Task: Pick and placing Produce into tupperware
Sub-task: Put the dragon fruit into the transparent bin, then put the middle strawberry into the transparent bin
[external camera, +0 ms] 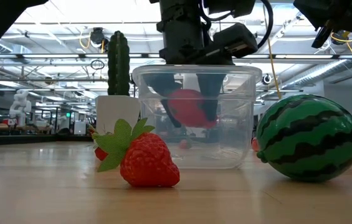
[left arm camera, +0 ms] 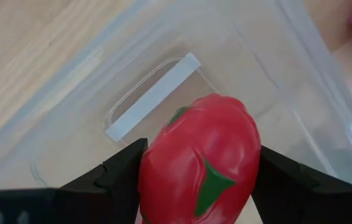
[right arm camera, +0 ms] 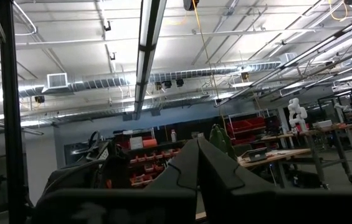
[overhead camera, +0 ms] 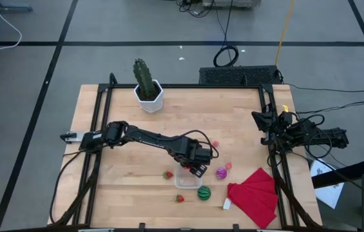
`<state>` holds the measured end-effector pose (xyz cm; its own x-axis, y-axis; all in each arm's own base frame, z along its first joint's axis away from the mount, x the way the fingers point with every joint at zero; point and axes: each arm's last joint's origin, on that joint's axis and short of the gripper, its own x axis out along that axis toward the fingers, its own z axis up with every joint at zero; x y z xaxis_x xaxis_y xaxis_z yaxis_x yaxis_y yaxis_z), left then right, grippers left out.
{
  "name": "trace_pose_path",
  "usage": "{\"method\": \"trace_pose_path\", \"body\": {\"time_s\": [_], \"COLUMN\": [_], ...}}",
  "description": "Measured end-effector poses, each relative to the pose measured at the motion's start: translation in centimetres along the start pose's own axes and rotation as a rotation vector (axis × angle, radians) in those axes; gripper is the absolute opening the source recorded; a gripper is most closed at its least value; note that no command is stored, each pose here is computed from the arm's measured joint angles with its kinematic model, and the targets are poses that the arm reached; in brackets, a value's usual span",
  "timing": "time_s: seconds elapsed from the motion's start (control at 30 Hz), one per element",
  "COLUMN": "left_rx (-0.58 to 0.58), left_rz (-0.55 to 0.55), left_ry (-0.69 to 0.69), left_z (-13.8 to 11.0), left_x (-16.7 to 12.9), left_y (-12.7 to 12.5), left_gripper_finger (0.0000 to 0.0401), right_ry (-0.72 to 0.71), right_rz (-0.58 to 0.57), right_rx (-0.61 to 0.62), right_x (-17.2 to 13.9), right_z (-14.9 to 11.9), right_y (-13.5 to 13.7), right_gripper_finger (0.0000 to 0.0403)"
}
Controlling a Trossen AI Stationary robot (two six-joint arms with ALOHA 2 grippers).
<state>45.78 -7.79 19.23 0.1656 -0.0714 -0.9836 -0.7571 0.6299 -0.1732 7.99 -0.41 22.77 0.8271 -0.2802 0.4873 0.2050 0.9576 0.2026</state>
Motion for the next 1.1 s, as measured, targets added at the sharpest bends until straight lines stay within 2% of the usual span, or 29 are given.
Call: {"method": "trace_pose_path", "body": {"time_s": [0.2,0.63,0.7,0.83,0.93,1.0,1.1], "left_rx": [0.009,-0.011,-0.01,-0.005,-0.017,-0.033,-0.102], "left_rz": [0.0,-0.006,-0.04,-0.137,-0.137,-0.103,0.036], "left_ry": [0.0,-0.006,-0.027,-0.071,-0.098,-0.115,-0.093], "left_z": [0.0,0.1,0.1,-0.1,-1.4,-3.0,-5.7], "left_x": [0.0,-0.5,-1.8,-6.5,-10.5,-13.0,-15.0], "left_y": [0.0,0.0,-0.3,-0.6,0.0,0.7,2.2], "left_gripper_finger": [0.0254,0.032,0.0324,0.0324,0.0319,0.0317,0.0319], "right_ry": [0.0,0.002,0.009,0.034,0.034,0.031,0.022], "right_rz": [0.0,0.0,0.0,-0.001,-0.001,-0.001,0.0], "right_rx": [0.0,-0.001,-0.003,-0.012,-0.006,-0.004,0.0], "right_x": [0.0,0.0,0.0,0.0,0.0,0.0,0.0], "right_z": [0.0,0.0,-0.1,-0.3,-0.3,-0.3,-0.2], "right_y": [0.0,0.0,0.0,0.0,0.0,0.0,0.0], "right_gripper_finger": [0.0,0.0,0.0,0.0,0.0,0.0,0.0]}}
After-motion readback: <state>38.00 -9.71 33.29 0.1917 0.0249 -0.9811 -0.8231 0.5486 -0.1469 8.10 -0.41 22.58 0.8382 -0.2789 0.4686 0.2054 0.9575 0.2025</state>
